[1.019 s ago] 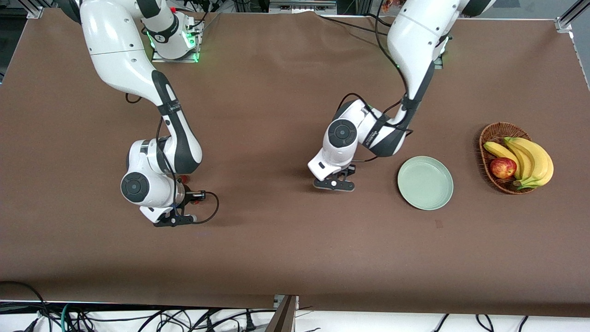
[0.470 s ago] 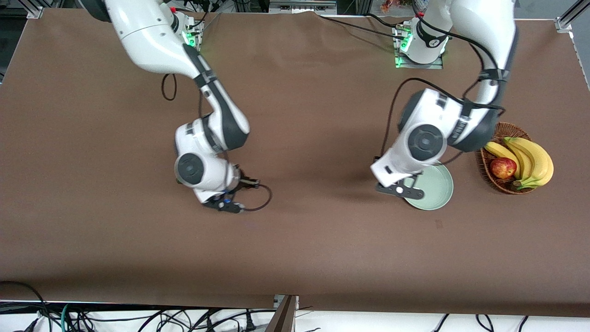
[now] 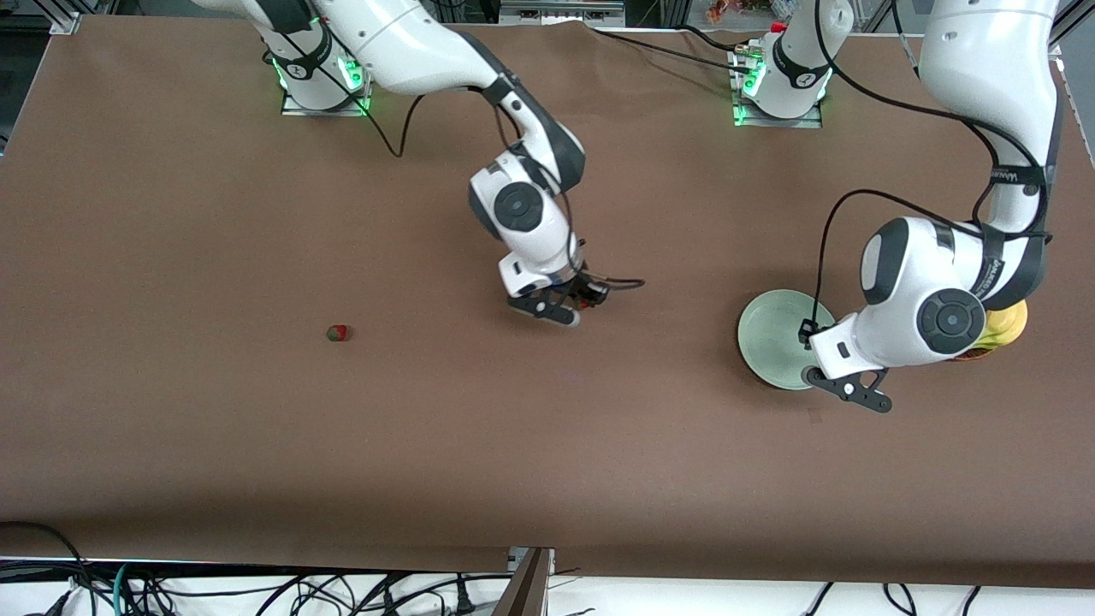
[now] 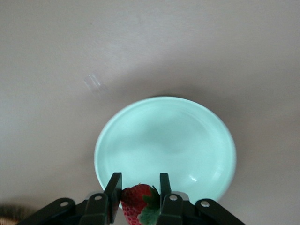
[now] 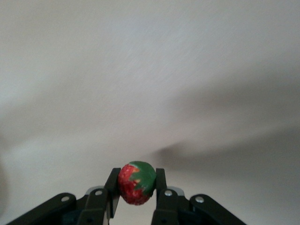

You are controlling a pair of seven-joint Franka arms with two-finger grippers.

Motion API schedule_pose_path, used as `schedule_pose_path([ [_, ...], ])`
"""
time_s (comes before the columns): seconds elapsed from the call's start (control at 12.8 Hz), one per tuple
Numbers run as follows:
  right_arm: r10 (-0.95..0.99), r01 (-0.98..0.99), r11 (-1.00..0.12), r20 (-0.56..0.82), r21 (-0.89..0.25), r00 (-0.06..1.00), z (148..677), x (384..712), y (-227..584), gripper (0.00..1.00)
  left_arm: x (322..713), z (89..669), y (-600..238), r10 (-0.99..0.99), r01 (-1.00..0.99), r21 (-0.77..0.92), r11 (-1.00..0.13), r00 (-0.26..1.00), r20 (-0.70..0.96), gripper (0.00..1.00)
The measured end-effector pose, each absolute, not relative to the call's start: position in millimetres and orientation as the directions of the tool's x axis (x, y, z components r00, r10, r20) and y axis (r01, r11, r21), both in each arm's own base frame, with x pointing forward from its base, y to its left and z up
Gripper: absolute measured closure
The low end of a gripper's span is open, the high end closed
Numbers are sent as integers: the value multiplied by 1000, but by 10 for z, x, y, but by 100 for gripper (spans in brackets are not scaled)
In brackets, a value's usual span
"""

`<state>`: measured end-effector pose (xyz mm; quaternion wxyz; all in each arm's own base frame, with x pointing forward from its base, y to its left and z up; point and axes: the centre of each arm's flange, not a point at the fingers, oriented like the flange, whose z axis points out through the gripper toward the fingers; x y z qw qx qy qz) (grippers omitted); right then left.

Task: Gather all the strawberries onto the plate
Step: 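Drop the strawberry on the plate with the left gripper while the right gripper grasps another, then set the second strawberry mid-table with the right gripper while the left gripper returns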

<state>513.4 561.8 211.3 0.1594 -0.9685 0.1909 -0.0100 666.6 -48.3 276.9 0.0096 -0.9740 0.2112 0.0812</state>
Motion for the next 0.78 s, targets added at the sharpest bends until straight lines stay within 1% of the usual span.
schedule_pose_path([
  [0.08,-370,-355,-875,-20,-330,929,2010,5085,5681,66,6682,2594,-405,-429,-431,21,-902,890,-154,63],
  [0.16,-363,-342,-879,3,-331,932,1956,5101,5679,61,6667,2422,-371,-439,-441,24,-897,886,-150,63],
  [0.31,-355,-319,-890,57,-325,933,2039,5261,5589,39,6597,2184,-398,-449,-450,34,-893,880,-156,63],
  [0.47,-359,-321,-897,74,-304,931,2202,5442,5463,16,6555,2111,-438,-455,-455,42,-890,875,-166,51],
  [0.55,-352,-320,-907,77,-274,933,2319,5563,5333,4,6547,2103,-456,-457,-457,45,-888,873,-167,51],
  [0.63,-321,-297,-926,73,-233,944,2463,5715,5134,1,6539,2094,-468,-459,-458,47,-888,872,-168,47],
  [0.71,-267,-251,-949,63,-189,962,2631,5908,4850,1,6534,2089,-474,-460,-459,47,-887,872,-169,47],
  [0.78,-197,-187,-970,48,-152,979,2804,6120,4493,1,6534,2090,-481,-461,-460,48,-887,871,-169,41],
])
